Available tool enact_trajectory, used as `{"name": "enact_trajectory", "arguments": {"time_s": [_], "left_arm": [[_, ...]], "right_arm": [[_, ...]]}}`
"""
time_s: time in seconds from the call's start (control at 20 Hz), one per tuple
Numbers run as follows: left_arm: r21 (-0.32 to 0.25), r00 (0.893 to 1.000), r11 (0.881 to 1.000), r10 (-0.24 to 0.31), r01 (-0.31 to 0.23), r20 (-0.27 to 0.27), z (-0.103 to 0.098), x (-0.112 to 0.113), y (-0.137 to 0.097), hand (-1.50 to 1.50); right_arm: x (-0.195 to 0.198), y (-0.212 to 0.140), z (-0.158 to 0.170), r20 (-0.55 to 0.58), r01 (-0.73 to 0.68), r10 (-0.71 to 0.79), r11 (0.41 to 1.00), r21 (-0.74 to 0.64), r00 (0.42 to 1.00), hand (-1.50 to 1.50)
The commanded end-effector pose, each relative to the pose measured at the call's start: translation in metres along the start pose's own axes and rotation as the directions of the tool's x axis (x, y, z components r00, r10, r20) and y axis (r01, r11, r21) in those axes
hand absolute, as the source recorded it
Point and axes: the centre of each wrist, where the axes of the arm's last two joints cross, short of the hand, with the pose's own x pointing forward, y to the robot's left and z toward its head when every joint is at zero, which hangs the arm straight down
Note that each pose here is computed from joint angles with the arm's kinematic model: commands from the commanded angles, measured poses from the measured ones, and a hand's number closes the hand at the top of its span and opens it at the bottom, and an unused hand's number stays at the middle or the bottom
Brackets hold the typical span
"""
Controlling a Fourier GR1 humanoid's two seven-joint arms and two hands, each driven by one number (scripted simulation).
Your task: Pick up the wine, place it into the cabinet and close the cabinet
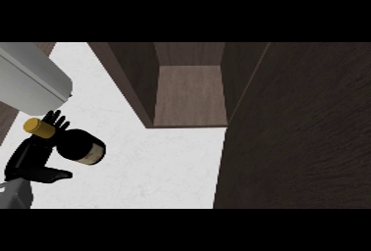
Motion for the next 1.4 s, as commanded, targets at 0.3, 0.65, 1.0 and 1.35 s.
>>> {"name": "enact_trajectory", "arguments": {"time_s": [0.3, 0.65, 1.0, 1.35], "left_arm": [[-0.057, 0.996, 0.995, 0.083, -0.082, 0.023, 0.003, -0.039, -0.022, -1.5], [-0.088, 0.981, 0.977, 0.195, -0.195, -0.011, 0.002, -0.04, -0.019, -1.5], [-0.102, 0.978, 0.973, 0.208, -0.206, 0.005, 0.008, -0.038, -0.012, -1.5], [-0.116, 0.976, 0.971, 0.214, -0.208, 0.046, 0.008, -0.055, -0.034, -1.5]], "right_arm": [[0.007, 0.002, -0.007, 0.039, 0.021, -0.021, 1.0, 0.001, 0.999, -1.5], [0.008, 0.009, 0.005, 0.016, 0.009, -0.009, 1.0, 0.022, 1.0, -1.5], [0.012, 0.009, 0.009, 0.012, 0.006, -0.006, 0.999, 0.031, 1.0, -1.5], [0.011, 0.009, 0.006, 0.01, 0.016, -0.016, 1.0, 0.017, 1.0, -1.5]]}}
